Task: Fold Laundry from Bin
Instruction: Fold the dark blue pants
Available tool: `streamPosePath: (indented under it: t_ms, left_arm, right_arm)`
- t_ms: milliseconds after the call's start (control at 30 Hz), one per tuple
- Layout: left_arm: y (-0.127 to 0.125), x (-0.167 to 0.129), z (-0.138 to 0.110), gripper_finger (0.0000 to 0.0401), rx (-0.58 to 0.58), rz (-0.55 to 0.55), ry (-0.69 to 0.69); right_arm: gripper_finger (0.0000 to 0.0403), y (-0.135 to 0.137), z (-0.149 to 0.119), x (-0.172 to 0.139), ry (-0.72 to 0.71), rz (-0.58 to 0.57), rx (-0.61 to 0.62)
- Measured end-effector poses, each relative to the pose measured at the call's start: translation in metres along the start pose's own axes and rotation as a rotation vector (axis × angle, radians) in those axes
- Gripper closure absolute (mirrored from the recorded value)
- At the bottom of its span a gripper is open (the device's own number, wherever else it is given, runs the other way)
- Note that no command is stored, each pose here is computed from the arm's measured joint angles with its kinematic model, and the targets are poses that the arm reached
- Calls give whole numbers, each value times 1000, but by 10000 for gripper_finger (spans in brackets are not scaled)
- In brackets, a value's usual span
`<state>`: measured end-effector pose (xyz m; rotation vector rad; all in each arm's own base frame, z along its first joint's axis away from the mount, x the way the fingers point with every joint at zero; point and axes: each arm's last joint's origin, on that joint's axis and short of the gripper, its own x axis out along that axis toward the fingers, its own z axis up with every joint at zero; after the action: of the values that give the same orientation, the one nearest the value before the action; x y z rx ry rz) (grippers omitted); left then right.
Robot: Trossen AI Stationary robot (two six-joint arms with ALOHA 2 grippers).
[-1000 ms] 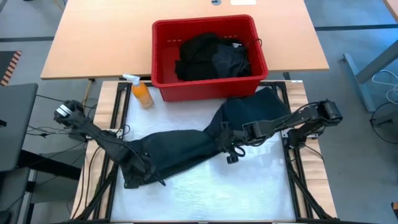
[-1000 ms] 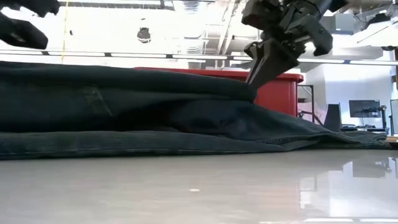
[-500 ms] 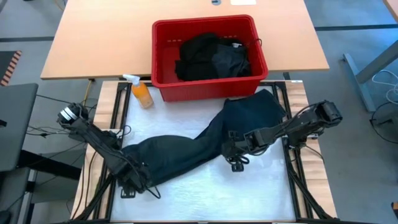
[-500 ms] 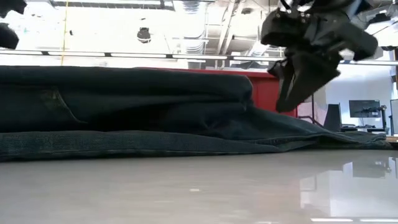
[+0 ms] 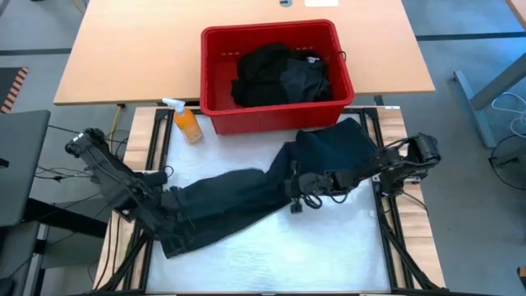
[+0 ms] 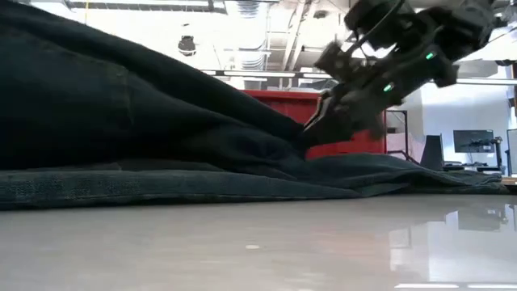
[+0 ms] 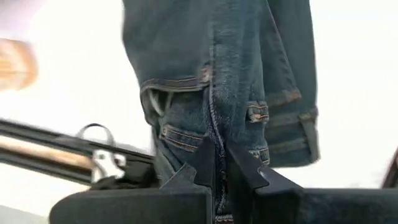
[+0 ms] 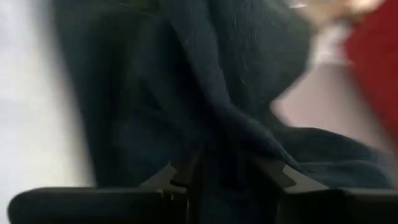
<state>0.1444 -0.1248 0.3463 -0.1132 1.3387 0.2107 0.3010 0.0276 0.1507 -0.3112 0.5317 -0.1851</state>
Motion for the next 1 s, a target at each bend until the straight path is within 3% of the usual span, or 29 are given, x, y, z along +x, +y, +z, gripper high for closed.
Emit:
streamPosePath:
  t_ms: [133,267,333,400,467,500,567,633,700,833,1000]
  left_arm:
    - [3,-20,0,401,-19,-34,-106]
    - [2,-26,-2,401,-24,-50,-131]
    - [2,-26,-3,401,-24,-54,-129]
    - [0,-26,-3,401,-31,-55,-127]
    - [-1,-26,-4,401,-35,-56,-127]
    - [-1,-26,-5,401,-39,-57,-128]
    - [-1,-26,-5,401,-43,-56,-132]
    - [-1,-26,-5,401,-43,-56,-132]
    - [-1,-26,-4,401,-33,-53,-132]
    - [1,-26,-1,401,-22,-55,-120]
    - [3,-42,2,401,-34,-103,-164]
  right_arm:
    - [293,-19,2,11,-13,-409,-100]
    - [305,-37,24,1,-55,-772,-167]
    - [311,-45,36,-11,-94,-876,-153]
    - [316,-47,42,-21,-158,-892,-113]
    - [317,-37,39,-28,-211,-798,-88]
    - [317,-28,35,-30,-219,-693,-103]
    - [318,-11,29,-37,-259,-377,-74]
    - [320,-2,29,-45,-294,-74,55]
    - [327,2,30,-51,-298,119,152]
    - [348,11,23,-44,-259,185,167]
    - [378,23,-3,-7,-181,258,148]
